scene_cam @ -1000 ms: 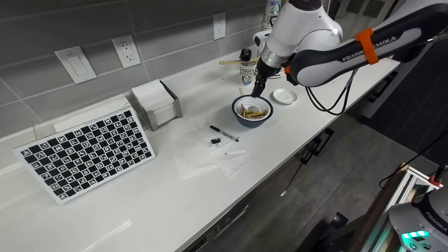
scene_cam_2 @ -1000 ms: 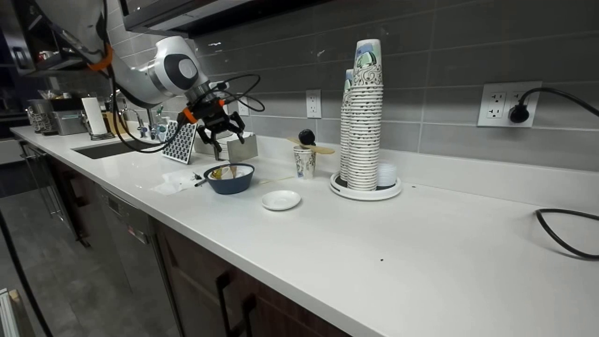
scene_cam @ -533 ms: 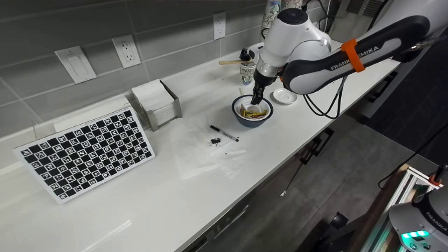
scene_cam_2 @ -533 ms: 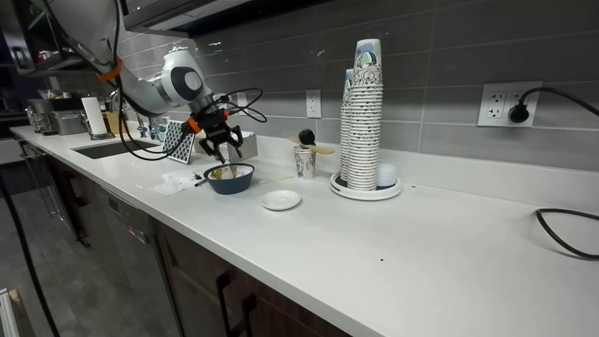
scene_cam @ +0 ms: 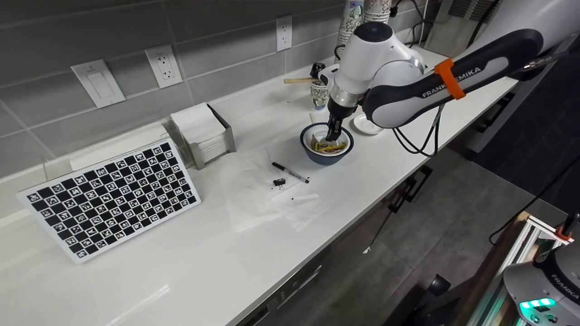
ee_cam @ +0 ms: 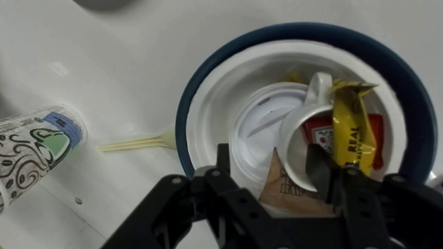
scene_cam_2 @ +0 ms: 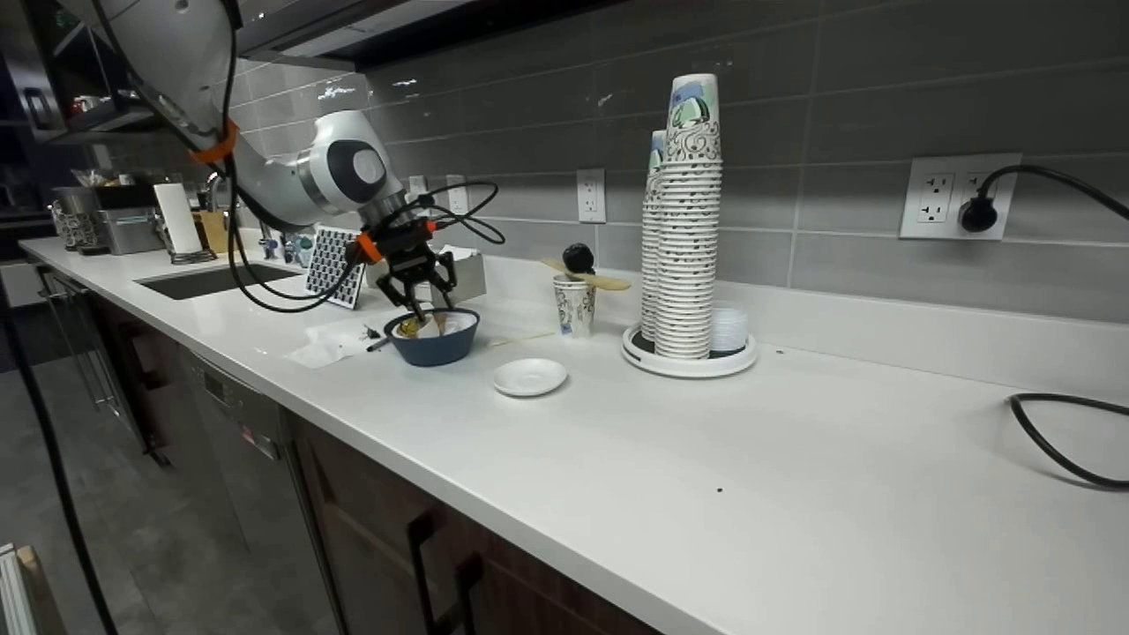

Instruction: Move the brown substance from the bowl to the cup

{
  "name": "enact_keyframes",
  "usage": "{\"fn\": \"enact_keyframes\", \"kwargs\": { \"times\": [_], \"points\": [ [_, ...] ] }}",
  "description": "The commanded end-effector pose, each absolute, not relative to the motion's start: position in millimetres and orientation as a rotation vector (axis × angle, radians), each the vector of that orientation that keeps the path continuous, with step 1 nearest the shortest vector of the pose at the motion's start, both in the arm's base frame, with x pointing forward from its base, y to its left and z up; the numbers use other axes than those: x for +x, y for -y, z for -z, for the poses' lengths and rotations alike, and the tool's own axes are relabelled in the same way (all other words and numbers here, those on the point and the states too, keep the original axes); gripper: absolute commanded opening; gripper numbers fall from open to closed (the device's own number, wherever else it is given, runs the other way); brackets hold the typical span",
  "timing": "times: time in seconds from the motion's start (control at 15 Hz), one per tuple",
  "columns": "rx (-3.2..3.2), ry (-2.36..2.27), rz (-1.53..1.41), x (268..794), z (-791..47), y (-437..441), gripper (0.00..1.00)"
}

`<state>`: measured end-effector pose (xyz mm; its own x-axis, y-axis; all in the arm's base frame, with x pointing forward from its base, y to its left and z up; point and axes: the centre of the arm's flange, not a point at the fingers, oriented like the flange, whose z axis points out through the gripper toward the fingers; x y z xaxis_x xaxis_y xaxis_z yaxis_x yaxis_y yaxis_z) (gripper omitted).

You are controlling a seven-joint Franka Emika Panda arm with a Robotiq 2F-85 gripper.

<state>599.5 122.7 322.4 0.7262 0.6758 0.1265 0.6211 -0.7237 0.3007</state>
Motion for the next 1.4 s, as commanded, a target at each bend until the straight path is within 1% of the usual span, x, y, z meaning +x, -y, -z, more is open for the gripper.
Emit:
{"fn": "enact_keyframes", "kwargs": {
  "times": [0.0, 0.07, 0.13, 0.27, 0.33, 0.47, 0.53, 0.87, 1.2, 1.33],
  "points": [
    [2.680, -1.068, -0.311, 606.4, -310.8, -128.7, 0.38],
    [2.681, -1.069, -0.305, 607.1, -307.9, -129.8, 0.27],
    [2.681, -1.073, -0.302, 607.4, -305.9, -131.0, 0.18],
    [2.679, -1.078, -0.294, 607.0, -303.6, -131.9, 0.05],
    [2.679, -1.080, -0.291, 607.0, -303.7, -132.2, 0.01],
    [2.676, -1.073, -0.297, 608.0, -309.7, -131.1, 0.00],
    [2.673, -1.055, -0.312, 609.7, -317.3, -128.3, 0.02],
    [2.590, -0.914, -0.511, 620.8, -396.2, -105.7, 0.02],
    [2.545, -0.987, -0.553, 611.7, -417.5, -126.4, 0.02],
    [2.541, -1.003, -0.513, 613.1, -417.3, -133.6, 0.02]
  ]
}}
